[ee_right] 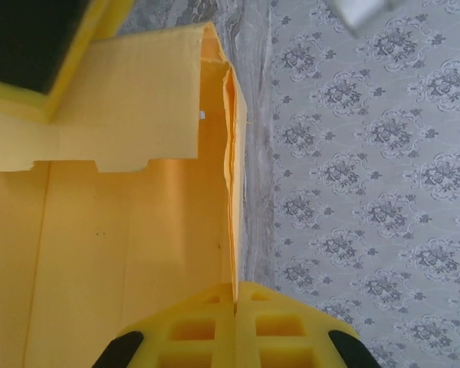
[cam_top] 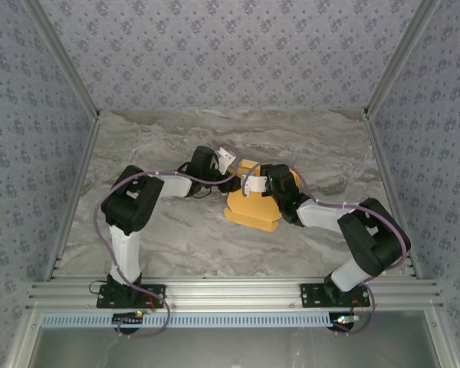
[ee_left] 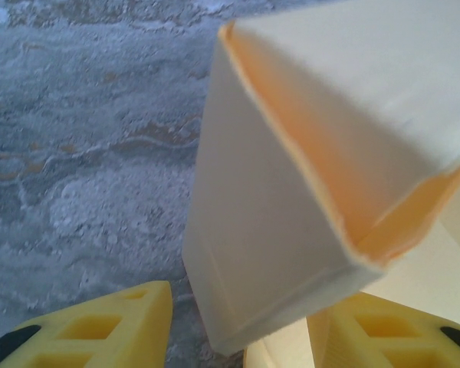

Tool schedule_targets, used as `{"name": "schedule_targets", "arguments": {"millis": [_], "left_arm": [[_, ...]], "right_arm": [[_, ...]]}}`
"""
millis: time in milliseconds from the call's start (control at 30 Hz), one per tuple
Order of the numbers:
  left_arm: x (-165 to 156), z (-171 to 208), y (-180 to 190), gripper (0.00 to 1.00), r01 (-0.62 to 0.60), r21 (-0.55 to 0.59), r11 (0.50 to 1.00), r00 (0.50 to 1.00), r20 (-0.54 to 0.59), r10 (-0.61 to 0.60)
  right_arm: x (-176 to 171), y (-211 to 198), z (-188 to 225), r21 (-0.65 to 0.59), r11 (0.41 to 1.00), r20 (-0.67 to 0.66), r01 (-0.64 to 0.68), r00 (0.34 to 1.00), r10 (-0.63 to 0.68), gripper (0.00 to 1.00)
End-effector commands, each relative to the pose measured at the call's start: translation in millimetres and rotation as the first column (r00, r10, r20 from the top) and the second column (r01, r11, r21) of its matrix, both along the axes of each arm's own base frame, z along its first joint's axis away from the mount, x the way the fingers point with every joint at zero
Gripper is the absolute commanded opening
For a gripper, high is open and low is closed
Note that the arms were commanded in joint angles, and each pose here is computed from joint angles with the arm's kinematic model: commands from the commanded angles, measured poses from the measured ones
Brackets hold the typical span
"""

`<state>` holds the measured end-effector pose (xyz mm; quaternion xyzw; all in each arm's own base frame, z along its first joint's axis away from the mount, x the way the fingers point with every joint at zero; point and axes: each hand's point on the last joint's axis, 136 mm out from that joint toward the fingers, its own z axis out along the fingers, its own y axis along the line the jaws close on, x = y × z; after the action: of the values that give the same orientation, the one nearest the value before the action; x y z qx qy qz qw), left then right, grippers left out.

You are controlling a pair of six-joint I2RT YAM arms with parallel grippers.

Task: Fold the paper box

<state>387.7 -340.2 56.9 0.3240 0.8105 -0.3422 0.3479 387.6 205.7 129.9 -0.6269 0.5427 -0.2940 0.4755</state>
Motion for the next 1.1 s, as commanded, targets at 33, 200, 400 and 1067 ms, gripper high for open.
{"name": "schedule_targets", "arguments": {"millis": [33, 200, 400, 1067], "left_arm": [[18, 23, 2, 0.48, -0.102, -0.021, 0.995, 0.988, 0.116, 0.104], [21, 25, 0, 0.47, -0.126, -0.057, 0.990, 0.984, 0.121, 0.132], [19, 31, -10, 0.46, -0.086, -0.113, 0.990, 0.989, 0.113, 0.099], [48, 21, -2, 0.36, -0.297, -0.124, 0.947, 0.951, 0.058, 0.305]], "right_arm": [[-8, 0, -11, -0.019, 1.000, -0.025, -0.012, 1.000, 0.011, 0.00], [-9, 1, -12, -0.008, 1.000, -0.036, -0.015, 0.999, 0.015, 0.00], [-10, 0, -14, 0.010, 1.000, -0.062, -0.015, 0.998, 0.015, 0.00], [-13, 0, -22, 0.050, 0.999, -0.110, -0.001, 0.994, 0.006, 0.00]]}}
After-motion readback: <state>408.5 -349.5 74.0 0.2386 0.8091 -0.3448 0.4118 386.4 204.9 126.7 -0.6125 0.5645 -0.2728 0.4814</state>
